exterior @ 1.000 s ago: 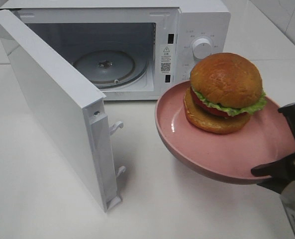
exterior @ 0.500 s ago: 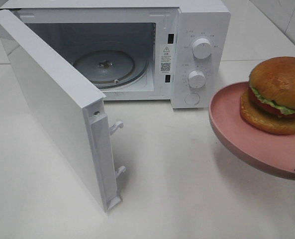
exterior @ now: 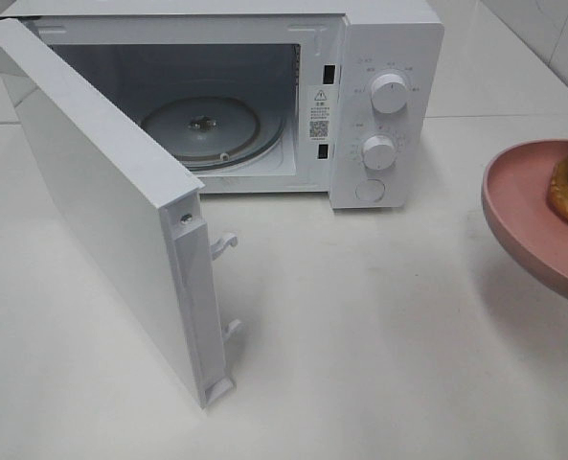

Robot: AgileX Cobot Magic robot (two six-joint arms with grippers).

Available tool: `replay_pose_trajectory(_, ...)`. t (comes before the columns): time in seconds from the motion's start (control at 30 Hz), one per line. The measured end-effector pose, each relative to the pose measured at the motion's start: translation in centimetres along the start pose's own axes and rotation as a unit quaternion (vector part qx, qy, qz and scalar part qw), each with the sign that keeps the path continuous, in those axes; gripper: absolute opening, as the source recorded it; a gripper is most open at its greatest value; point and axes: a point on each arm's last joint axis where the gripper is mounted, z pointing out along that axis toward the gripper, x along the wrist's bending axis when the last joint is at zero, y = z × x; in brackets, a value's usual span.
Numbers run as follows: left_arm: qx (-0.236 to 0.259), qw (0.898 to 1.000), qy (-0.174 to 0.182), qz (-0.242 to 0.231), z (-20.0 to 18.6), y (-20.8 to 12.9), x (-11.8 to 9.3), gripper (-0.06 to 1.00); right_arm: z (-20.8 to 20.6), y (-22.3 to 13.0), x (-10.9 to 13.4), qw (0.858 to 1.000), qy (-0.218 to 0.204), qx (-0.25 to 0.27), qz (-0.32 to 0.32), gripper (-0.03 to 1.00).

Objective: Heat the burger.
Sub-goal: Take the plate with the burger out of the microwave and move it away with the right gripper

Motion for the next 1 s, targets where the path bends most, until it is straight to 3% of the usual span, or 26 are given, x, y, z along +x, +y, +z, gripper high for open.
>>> replay_pose_trajectory(0.17,0.000,1.000,0.000,0.000,0.0,0.0,0.0,0.98,0.0,-0.6,-0.1,0.997,-0.008,0.034,0.064,0.09)
replay_pose_trajectory(0.23,0.000,1.000,0.000,0.000,0.0,0.0,0.0,0.98,-0.1,-1.2,-0.1,0.991,-0.014,0.064,0.116,0.09)
replay_pose_trajectory(0.5,0.000,1.000,0.000,0.000,0.0,0.0,0.0,0.98,-0.2,-2.0,-0.4,0.972,-0.045,0.103,0.205,0.09)
replay_pose_trajectory(0.77,0.000,1.000,0.000,0.000,0.0,0.0,0.0,0.98,0.9,-1.8,-0.6,0.958,-0.046,0.168,0.230,0.09)
replay_pose_trajectory(1.0,0.000,1.000,0.000,0.000,0.0,0.0,0.0,0.98,2.1,-0.3,-1.8,0.940,-0.057,0.186,0.279,0.09)
